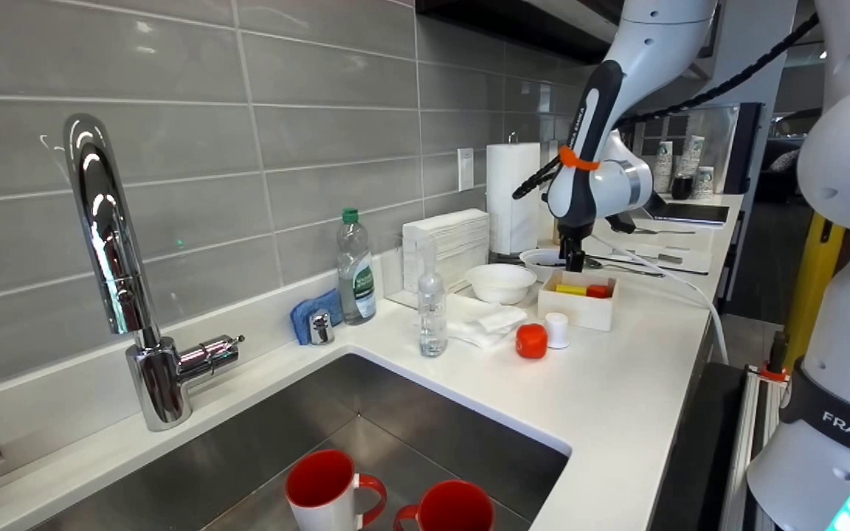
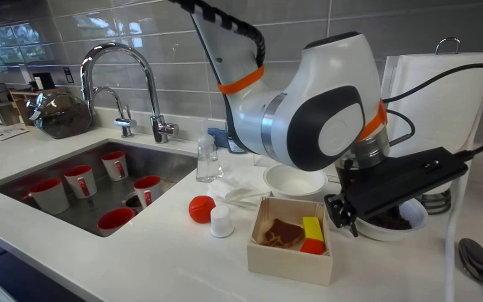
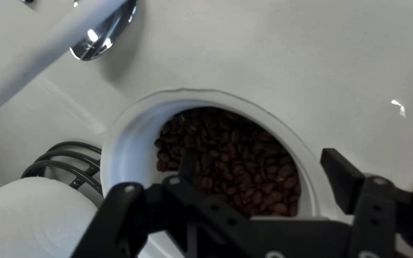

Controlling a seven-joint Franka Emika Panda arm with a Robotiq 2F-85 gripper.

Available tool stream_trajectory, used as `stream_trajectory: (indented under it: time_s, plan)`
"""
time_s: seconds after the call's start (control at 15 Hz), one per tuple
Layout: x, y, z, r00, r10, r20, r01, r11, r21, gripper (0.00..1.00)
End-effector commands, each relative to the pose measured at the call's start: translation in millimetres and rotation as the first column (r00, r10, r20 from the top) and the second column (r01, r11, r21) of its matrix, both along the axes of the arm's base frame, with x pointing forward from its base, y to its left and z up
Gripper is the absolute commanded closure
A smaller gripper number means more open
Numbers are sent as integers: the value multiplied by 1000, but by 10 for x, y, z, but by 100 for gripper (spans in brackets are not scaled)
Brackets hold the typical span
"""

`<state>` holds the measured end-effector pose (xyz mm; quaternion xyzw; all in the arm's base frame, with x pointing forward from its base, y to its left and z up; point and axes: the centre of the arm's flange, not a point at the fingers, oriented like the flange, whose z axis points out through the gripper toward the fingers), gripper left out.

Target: Pour the beans in the bowl on the right into the bowl on the left

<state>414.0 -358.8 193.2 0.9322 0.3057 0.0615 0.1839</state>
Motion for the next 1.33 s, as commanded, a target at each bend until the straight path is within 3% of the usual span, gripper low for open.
stream_trajectory:
  time_s: [0.0, 0.33, 0.47, 0.87, 1.27]
  plan:
    - [-12, 10, -8, 1000, 14, 7, -14, 1000, -12, 46]
    - [4, 20, 37, 1000, 8, 6, -8, 1000, -9, 89]
    - [20, 23, 70, 1000, 3, 3, -3, 1000, -6, 100]
    - [25, 33, 308, 999, -49, 4, 49, 999, -15, 100]
    - [-146, 49, 563, 996, -71, -47, 63, 987, -148, 100]
